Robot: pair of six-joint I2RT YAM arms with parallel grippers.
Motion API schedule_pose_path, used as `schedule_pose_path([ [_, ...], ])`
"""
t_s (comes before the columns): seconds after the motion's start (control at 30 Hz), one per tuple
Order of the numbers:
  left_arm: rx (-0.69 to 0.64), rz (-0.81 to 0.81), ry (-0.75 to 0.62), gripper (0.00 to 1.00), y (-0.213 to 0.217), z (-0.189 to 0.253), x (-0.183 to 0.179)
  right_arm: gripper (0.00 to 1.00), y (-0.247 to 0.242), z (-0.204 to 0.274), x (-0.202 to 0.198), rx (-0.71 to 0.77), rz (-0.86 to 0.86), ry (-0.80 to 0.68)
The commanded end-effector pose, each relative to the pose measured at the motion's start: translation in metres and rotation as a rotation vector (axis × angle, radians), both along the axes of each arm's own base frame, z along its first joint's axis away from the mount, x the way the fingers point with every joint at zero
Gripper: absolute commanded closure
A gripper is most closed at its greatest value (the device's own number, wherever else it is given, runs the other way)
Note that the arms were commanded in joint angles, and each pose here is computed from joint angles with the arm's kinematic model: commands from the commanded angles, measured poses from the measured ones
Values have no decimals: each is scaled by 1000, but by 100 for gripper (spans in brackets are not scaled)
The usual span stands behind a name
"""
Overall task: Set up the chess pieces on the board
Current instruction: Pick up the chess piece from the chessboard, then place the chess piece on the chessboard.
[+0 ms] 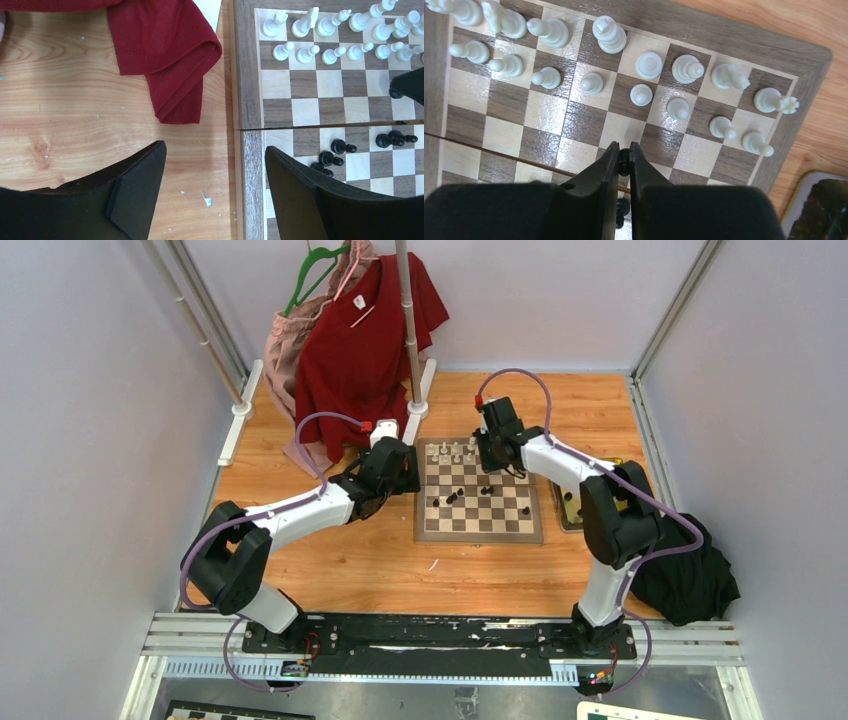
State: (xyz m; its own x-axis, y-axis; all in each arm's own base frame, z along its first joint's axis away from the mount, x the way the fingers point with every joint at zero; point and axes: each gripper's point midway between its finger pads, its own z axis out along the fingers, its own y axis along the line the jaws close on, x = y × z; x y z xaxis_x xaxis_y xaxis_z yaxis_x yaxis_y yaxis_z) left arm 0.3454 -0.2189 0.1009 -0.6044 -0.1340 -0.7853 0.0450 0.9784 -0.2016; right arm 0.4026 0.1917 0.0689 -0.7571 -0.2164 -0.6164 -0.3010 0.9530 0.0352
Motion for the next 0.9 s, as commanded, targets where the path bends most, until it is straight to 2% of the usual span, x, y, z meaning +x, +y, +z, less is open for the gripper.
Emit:
schedule_pose_path([
  [0.0,-8,26,-46,22,2,16,3,100,-3,25,-8,-22,7,-51],
  [0.17,-7,31,-51,22,7,20,0,100,-11,46,-20,-23,-1,-81],
  [0.4,-5,34,-64,22,13,26,-6,100,-38,57,-60,-29,-43,-111],
  [0.63,-8,25,-59,22,14,24,-9,100,-57,43,-101,-5,-70,-94],
  [0.87,-13,20,-55,22,12,21,-9,100,-56,17,-121,29,-66,-48],
])
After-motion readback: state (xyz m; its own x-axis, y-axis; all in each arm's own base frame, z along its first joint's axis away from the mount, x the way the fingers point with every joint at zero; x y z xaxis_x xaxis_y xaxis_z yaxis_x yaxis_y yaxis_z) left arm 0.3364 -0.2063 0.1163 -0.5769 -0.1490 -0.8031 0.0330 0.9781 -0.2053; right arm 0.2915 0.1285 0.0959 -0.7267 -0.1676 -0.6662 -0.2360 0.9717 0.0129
